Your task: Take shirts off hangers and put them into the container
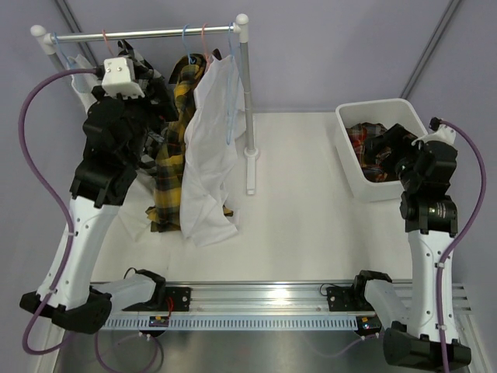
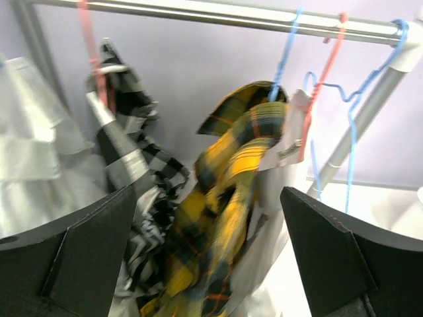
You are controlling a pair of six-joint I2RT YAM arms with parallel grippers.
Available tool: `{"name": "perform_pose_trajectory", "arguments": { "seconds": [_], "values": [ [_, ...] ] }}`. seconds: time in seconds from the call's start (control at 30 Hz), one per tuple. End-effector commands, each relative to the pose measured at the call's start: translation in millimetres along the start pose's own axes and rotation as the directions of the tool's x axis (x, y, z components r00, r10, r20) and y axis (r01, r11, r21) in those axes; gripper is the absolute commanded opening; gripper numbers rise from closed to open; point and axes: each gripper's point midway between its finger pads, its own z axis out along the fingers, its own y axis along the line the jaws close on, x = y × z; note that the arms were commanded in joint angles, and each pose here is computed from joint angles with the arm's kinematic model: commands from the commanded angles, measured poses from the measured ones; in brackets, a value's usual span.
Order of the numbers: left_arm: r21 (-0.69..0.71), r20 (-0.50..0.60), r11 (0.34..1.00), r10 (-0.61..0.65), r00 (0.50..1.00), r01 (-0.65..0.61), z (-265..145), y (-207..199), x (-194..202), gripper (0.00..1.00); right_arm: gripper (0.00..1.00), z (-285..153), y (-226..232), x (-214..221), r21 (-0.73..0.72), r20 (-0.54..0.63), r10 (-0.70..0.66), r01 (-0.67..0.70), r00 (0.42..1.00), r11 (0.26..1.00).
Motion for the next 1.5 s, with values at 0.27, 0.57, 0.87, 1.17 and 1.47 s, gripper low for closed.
{"name": "perform_pose_trajectory", "arguments": {
  "seconds": [0.27, 0.57, 0.87, 1.17, 1.47],
  "values": [
    [0.054, -0.173, 0.995, 0.090, 0.981, -0.082, 79.7, -32.1, 57.5, 0.87, 0.99, -23.6, 29.3, 21.6, -0.203, -0.005, -0.010, 0.009, 1.000, 0.979],
    [0.066, -0.282, 0.994, 0.103, 0.954, -0.088, 101.8, -36.9, 103.4, 0.52, 0.99, -22.4, 22.8, 26.0, -0.179, 0.001, -0.026, 0.026, 1.000, 0.984],
    [0.065, -0.191, 0.995, 0.088, 0.978, -0.077, 86.9, -34.7, 59.8, 0.00, 1.00, -22.8, 25.2, 28.8, -0.193, -0.003, -0.029, 0.028, 1.000, 0.981],
    [0.018, -0.040, 0.997, 0.075, 0.996, -0.075, 50.4, -17.4, -8.2, 0.00, 0.99, -21.6, 29.0, 33.7, -0.215, -0.018, -0.043, 0.038, 0.999, 0.976],
    [0.012, -0.068, 0.996, 0.087, 0.994, -0.087, -5.5, 5.8, 4.1, 0.00, 1.00, -23.4, 33.4, 34.7, -0.231, -0.017, -0.067, 0.061, 0.998, 0.971]
  ]
}}
